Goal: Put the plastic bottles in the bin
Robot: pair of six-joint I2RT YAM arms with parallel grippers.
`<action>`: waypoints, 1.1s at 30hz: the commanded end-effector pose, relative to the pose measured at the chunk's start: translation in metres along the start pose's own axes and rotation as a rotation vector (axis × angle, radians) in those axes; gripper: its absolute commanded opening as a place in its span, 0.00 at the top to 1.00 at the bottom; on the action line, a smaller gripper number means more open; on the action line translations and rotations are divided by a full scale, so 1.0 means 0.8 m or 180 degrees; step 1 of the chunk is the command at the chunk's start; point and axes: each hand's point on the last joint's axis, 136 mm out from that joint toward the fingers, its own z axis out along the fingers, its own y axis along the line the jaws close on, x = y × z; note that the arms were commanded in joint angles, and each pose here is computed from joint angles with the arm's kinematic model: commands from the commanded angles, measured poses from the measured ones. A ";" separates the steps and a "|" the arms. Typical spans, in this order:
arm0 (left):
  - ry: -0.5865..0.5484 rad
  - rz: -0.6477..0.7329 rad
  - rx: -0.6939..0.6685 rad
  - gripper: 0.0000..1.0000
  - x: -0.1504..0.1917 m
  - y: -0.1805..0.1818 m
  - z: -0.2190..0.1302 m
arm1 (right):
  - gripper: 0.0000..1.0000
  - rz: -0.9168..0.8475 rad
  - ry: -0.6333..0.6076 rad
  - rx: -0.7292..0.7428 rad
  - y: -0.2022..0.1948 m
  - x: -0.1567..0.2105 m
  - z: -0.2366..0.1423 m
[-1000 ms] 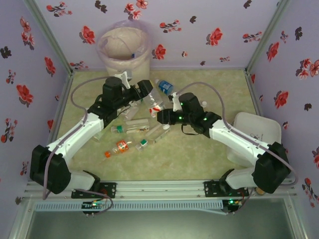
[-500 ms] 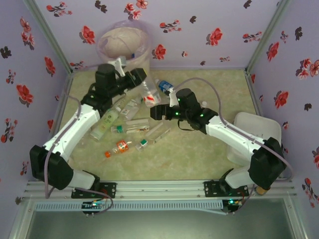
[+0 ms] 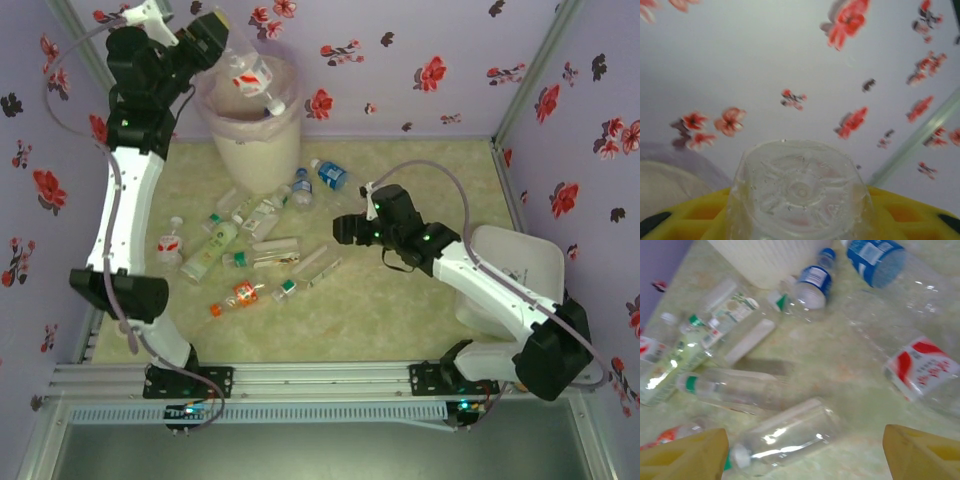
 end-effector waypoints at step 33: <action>0.1331 0.1169 -0.1041 0.14 0.194 0.208 0.100 | 0.10 -0.1287 0.1279 0.0659 -0.147 0.019 0.113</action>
